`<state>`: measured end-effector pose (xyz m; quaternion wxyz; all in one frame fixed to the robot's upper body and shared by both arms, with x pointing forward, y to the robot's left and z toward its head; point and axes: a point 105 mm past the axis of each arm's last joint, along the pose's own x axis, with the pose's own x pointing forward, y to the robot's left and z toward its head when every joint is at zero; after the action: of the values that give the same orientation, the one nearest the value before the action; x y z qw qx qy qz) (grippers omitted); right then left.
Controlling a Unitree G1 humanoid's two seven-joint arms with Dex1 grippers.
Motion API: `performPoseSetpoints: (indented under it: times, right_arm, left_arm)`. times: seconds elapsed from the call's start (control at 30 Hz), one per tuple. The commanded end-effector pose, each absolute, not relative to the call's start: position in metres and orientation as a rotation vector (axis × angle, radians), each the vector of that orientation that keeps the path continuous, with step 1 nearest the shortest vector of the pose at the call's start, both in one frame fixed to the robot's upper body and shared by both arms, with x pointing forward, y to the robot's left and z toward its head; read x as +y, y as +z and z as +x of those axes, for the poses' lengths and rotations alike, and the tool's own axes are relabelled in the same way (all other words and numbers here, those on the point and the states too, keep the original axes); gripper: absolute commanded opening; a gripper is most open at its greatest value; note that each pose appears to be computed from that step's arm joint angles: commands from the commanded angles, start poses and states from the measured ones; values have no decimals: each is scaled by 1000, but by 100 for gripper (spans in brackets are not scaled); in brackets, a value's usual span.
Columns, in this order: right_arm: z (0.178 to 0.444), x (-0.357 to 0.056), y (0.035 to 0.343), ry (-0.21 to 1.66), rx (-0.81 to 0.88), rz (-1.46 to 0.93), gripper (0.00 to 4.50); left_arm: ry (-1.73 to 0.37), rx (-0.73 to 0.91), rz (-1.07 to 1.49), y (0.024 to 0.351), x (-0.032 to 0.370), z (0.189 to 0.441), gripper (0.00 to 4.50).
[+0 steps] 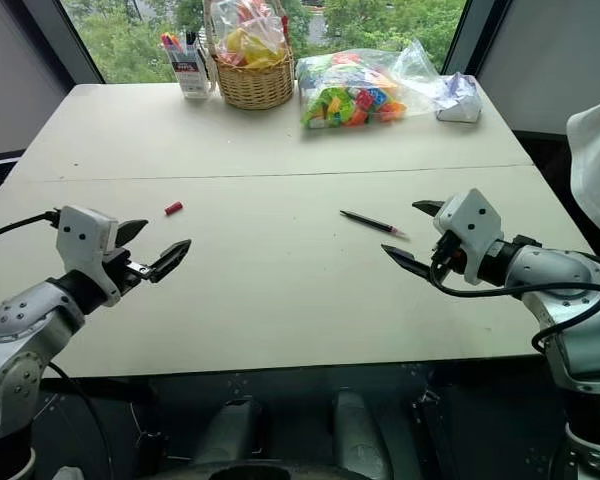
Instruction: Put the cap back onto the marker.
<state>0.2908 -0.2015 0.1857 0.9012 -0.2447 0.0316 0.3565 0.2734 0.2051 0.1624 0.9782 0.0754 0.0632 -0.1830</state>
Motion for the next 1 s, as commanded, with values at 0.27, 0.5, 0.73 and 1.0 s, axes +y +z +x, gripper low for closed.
performPoseSetpoints:
  times: [0.27,0.5,0.73,1.0]
  right_arm:
    - [288,-194,198,748,12,-516,450]
    - [286,-192,196,753,16,-512,450]
    - [286,-191,197,753,15,-514,450]
    - [287,-189,196,753,12,-517,450]
  left_arm:
    - [-386,67,142,174,196,272,447]
    - [-377,71,137,173,200,273,447]
    - [-383,70,133,172,198,275,447]
    - [-387,73,131,170,198,277,447]
